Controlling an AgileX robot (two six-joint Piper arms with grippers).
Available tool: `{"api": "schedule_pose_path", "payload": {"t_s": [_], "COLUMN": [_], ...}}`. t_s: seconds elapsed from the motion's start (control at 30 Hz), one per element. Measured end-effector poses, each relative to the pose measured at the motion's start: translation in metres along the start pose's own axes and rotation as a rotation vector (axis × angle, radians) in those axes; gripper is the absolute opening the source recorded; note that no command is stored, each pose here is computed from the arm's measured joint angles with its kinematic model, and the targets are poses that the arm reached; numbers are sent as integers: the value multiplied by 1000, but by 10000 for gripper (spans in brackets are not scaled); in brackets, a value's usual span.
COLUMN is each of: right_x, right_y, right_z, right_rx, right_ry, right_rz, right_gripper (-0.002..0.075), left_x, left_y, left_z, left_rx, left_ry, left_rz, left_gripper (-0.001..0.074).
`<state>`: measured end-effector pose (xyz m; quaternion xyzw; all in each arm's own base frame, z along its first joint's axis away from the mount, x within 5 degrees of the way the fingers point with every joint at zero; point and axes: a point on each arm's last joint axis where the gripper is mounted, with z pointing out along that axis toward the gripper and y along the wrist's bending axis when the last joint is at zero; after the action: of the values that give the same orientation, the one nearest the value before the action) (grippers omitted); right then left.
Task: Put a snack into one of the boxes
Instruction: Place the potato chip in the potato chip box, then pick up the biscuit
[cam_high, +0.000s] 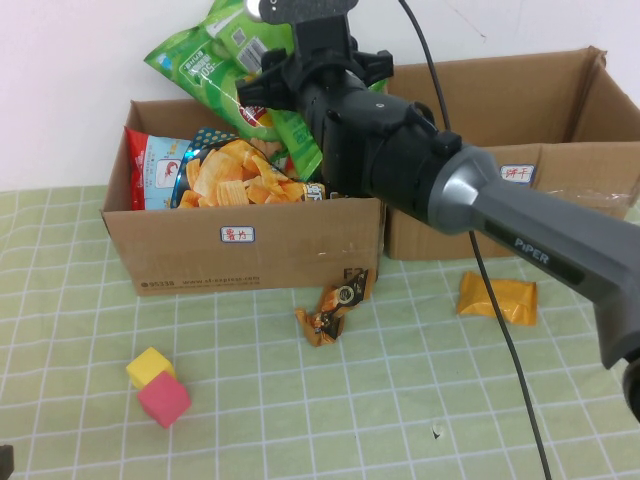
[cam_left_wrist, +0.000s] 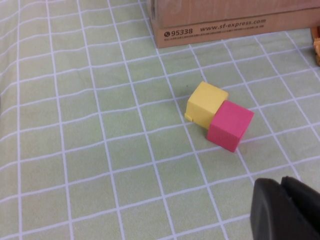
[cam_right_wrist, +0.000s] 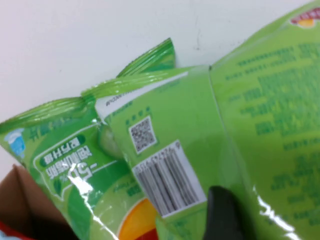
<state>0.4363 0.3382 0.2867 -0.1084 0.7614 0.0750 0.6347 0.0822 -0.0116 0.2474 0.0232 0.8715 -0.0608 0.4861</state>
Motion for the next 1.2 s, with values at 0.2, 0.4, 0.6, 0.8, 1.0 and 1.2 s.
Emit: {"api": "schedule_pose_path", "payload": {"t_s": [0.2, 0.4, 0.6, 0.8, 1.0, 1.2], "right_x": [3, 14, 8, -12, -25, -52], "right_y": [1, -1, -4, -5, -6, -8], "right_z": [-15, -20, -26, -38, -47, -76], "right_rx": [-43, -50, -33, -35, -21, 86], "right_ry": [35, 77, 74, 37, 16, -5], "right_rz": [-32, -66, -69, -52, -57, -195], "right_gripper": [410, 411, 411, 412, 412, 371], "left_x": [0, 0, 0, 0, 0, 0], "left_y": [0, 0, 0, 0, 0, 0], "left_z": [0, 0, 0, 0, 0, 0], "left_rx": [0, 0, 0, 0, 0, 2], "left_ry": [0, 0, 0, 2, 2, 2], "left_rz": [0, 0, 0, 0, 0, -2], "left_gripper": [-2, -2, -2, -2, -2, -2]}}
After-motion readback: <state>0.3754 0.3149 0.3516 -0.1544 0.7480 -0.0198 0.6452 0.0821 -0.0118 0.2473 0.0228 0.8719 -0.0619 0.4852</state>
